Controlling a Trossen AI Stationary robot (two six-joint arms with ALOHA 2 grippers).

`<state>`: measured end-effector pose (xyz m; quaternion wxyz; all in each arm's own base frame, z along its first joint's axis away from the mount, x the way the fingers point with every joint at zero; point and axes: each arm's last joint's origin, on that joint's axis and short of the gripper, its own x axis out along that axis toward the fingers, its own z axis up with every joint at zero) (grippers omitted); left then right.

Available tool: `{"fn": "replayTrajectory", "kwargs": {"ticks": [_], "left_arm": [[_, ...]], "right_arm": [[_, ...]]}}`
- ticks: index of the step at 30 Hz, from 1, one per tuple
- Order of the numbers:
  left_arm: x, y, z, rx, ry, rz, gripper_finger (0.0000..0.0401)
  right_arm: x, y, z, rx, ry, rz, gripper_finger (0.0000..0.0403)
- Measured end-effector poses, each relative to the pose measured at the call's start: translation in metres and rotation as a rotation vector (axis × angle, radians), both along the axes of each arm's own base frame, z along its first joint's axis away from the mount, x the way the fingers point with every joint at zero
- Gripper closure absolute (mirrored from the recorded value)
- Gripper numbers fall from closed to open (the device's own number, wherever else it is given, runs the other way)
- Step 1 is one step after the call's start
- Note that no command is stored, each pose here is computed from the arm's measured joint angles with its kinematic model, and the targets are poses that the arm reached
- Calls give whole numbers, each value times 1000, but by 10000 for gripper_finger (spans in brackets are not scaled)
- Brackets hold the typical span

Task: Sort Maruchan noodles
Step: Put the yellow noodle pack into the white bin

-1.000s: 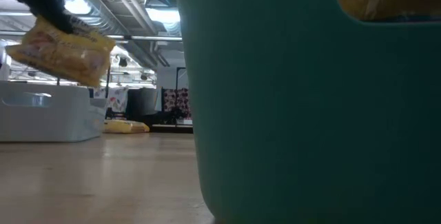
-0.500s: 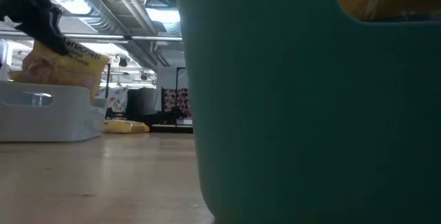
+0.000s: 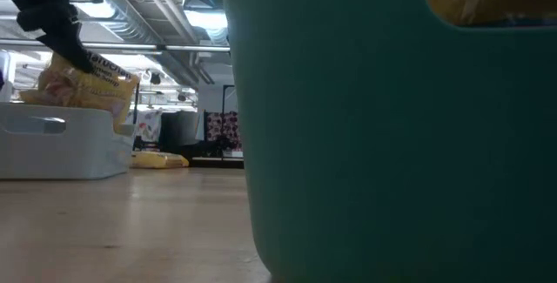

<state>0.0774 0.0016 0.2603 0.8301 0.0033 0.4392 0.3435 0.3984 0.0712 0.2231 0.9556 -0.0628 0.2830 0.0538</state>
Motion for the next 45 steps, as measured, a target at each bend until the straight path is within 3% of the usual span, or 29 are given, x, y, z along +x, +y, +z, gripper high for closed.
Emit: {"fn": "replayTrajectory", "kwargs": {"ticks": [26,34,42,45], "left_arm": [[37,20,-15,-84,202,94,322],[53,27,-11,-101,112,74,324],[60,38,-15,-118,133,117,323],[70,41,-15,-140,58,114,323]], "right_arm": [[-2,0,-3,-51,33,31,159],[-3,0,-4,-82,44,51,159],[-5,1,-11,-62,50,118,159],[-8,1,-17,-56,56,128,159]]}}
